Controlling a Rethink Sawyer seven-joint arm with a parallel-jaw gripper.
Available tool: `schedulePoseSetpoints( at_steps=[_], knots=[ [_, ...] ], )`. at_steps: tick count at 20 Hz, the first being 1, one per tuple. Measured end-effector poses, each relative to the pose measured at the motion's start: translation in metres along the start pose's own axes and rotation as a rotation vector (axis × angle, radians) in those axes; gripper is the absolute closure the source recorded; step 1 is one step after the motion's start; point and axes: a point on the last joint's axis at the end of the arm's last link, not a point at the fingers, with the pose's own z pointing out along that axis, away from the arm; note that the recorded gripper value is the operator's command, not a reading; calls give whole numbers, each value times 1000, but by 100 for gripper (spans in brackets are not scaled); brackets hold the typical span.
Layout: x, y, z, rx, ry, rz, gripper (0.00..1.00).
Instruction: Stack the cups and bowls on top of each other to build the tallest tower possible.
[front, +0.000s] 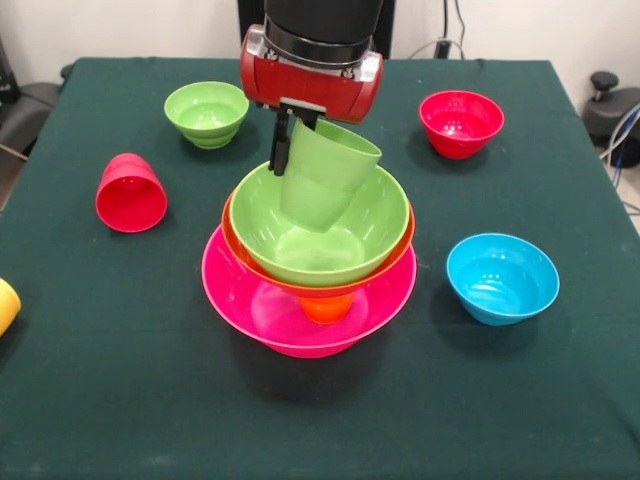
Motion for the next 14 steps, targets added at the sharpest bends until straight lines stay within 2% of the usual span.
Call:
schedulePoseSetpoints(
  at_steps=[1, 2, 14],
  knots=[
    [0, 0, 1, 0, 2, 0, 100],
    [1, 0, 4, 0, 6, 0, 0],
    [4, -4, 5, -1, 30, 7, 0]
  ],
)
